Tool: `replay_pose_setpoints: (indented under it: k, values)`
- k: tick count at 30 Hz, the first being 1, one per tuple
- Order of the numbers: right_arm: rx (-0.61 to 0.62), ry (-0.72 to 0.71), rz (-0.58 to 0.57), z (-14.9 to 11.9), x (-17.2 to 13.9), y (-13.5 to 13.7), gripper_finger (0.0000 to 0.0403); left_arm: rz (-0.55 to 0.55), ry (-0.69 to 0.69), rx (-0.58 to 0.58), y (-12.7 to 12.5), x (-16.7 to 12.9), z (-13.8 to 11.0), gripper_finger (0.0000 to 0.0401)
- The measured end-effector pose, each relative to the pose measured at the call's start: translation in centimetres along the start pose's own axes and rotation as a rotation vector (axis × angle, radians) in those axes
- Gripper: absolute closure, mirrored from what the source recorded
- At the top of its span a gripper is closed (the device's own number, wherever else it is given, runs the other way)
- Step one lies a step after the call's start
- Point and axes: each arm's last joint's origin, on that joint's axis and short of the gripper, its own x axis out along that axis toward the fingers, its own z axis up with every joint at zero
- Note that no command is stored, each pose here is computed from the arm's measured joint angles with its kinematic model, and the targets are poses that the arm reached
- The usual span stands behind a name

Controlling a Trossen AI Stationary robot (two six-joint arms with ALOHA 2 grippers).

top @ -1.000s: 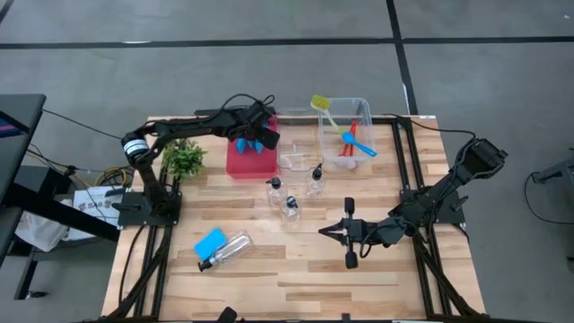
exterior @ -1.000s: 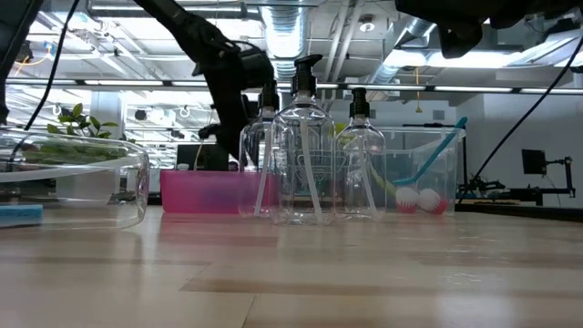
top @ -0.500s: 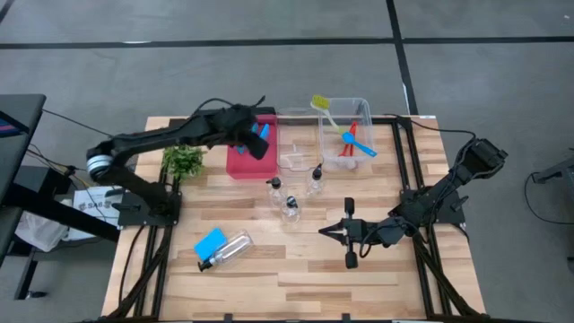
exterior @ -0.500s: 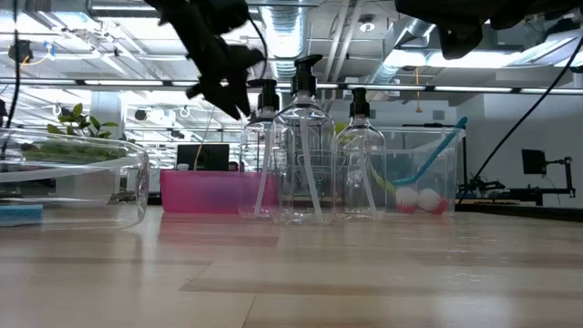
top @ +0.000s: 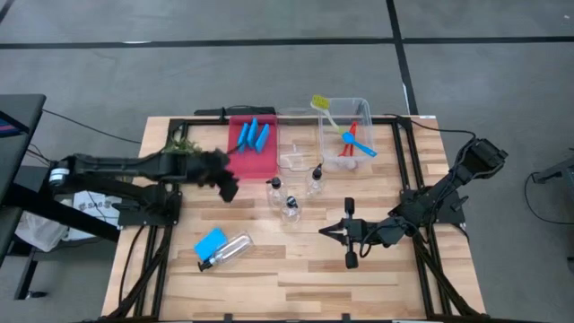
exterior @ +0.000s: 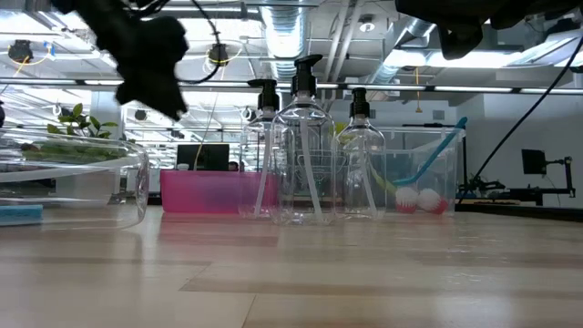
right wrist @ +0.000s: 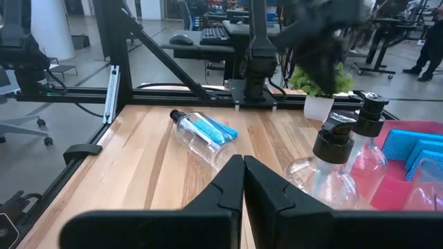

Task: Pick & Place Kitchen Sink Supplies
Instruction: Put the blue sponge into the red bin

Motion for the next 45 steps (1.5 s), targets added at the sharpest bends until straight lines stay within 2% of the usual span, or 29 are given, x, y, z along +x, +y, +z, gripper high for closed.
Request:
replay_pose_setpoints:
  k: [7,11,18,30,34,40,45]
  values:
    - [0.000,0.000,0.000,0.0,0.0,0.0,0.0398,-0.068,0.153,0.023,-1.4,1.0,-6.1,0.0256]
    - [0.010,0.000,0.000,0.0,0.0,0.0,0.0398,-0.059,0.201,0.008,-1.8,1.2,-8.6,0.0256]
    - [0.023,0.004,0.000,0.0,0.0,0.0,0.0398,-0.078,0.255,-0.025,-2.4,0.8,-11.2,0.0256]
    - [0.022,0.006,0.000,-0.1,0.0,0.0,0.0398,-0.199,0.393,0.067,-3.8,-1.0,-14.1,0.0256]
    - [0.022,0.006,0.000,-0.1,0.0,0.0,0.0398,-0.156,0.431,0.078,-4.0,-0.8,-15.0,0.0256]
    - [0.033,0.006,0.000,-0.1,0.0,0.0,0.0398,-0.024,0.483,0.103,-4.3,1.0,-16.3,0.0256]
    - [0.047,0.006,0.000,-0.1,0.0,0.0,0.0398,0.015,0.483,0.119,-5.1,2.5,-17.1,0.0256]
